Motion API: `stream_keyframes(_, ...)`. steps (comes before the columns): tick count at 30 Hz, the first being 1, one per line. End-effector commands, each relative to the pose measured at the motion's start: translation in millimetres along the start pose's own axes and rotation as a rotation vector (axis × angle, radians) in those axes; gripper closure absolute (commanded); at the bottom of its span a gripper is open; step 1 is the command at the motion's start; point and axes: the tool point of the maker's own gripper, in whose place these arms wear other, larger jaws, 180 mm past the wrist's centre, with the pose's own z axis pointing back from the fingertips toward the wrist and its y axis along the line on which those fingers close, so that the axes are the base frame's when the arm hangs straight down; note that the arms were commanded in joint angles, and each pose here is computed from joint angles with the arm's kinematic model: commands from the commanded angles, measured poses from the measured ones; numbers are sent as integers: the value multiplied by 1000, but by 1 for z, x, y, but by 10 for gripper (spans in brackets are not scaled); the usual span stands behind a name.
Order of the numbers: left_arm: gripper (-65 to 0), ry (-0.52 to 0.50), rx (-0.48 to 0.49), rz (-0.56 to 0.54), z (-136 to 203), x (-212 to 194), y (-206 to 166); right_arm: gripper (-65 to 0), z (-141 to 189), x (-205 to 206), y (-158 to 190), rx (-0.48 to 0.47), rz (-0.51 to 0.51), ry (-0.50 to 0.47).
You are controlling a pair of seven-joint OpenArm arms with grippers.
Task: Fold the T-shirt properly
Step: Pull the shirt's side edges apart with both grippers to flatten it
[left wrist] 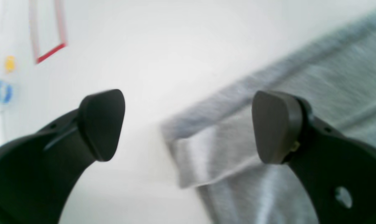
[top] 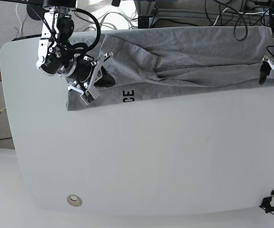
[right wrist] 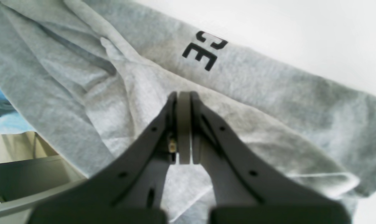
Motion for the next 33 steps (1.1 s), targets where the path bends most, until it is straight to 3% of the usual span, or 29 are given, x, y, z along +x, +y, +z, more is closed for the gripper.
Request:
stream_keyframes(1,-616,-12,-13,-16,3,7,-7,0,-5,-6,9,25,-37,-7)
stream_keyframes(9,-616,144,-88,79,2,-47,-56,0,-20,-64,14,72,-174,114)
stream_keyframes(15,-616,245,-178,71,-13,-80,-93,0,-21,-73,4,63,-200,114)
stream_keyframes(26,-616,229,-171,62,-58,-56,-71,0,-27,-78,-28,-15,-175,144)
stream_keyframes(33,-616,197,-147,48,-59,-41,-59,0,-28,-75,-41,-27,-173,148)
